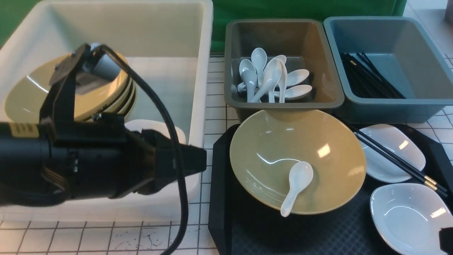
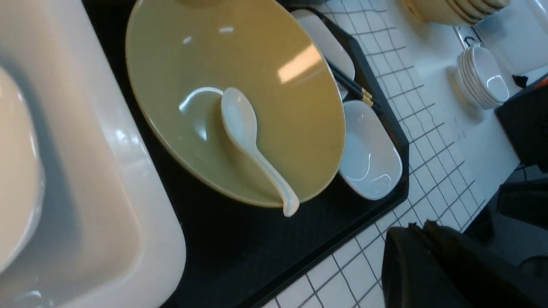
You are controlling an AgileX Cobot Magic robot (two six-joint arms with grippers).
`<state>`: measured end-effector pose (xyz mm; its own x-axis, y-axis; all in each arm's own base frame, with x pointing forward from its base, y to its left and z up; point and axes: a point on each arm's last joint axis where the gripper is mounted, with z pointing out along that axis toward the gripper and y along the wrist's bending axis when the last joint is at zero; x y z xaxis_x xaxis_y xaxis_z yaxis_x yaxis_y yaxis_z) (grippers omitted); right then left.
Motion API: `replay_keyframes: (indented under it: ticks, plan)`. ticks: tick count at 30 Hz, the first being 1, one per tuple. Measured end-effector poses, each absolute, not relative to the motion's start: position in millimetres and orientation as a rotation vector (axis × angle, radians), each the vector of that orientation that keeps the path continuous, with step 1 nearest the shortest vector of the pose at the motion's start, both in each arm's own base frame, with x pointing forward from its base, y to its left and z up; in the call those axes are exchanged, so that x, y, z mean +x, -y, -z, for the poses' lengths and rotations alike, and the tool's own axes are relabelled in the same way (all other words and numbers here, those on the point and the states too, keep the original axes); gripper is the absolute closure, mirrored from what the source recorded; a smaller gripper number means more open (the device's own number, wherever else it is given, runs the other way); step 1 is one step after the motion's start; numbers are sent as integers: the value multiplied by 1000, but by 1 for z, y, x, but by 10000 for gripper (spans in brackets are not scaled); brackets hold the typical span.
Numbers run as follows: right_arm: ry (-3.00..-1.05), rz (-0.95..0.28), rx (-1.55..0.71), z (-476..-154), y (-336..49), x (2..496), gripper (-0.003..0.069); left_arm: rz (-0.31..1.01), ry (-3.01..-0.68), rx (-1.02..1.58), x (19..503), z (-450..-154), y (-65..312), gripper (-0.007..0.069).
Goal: On white black table put chopsticks spoon bowls plates into blue grey white boxes.
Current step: 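Move the grippers toward the tableware on the black tray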
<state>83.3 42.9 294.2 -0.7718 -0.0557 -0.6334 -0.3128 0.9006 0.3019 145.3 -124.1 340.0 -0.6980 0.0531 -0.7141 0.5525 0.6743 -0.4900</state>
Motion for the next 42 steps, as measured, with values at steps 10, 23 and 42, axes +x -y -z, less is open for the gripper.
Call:
replay_keyframes:
  ticks: [10, 23, 42]
  plan:
    - [-2528, -460, -502, -321, -49, 139, 598, 936, -2188, 476, 145, -342, 124, 626]
    - [-2679, -320, -645, -301, -46, 192, 559, 913, -2172, 527, 144, -341, 124, 626]
    - [-2890, -13, -739, -236, -11, 279, 211, 922, -2197, 557, 142, -339, 125, 626]
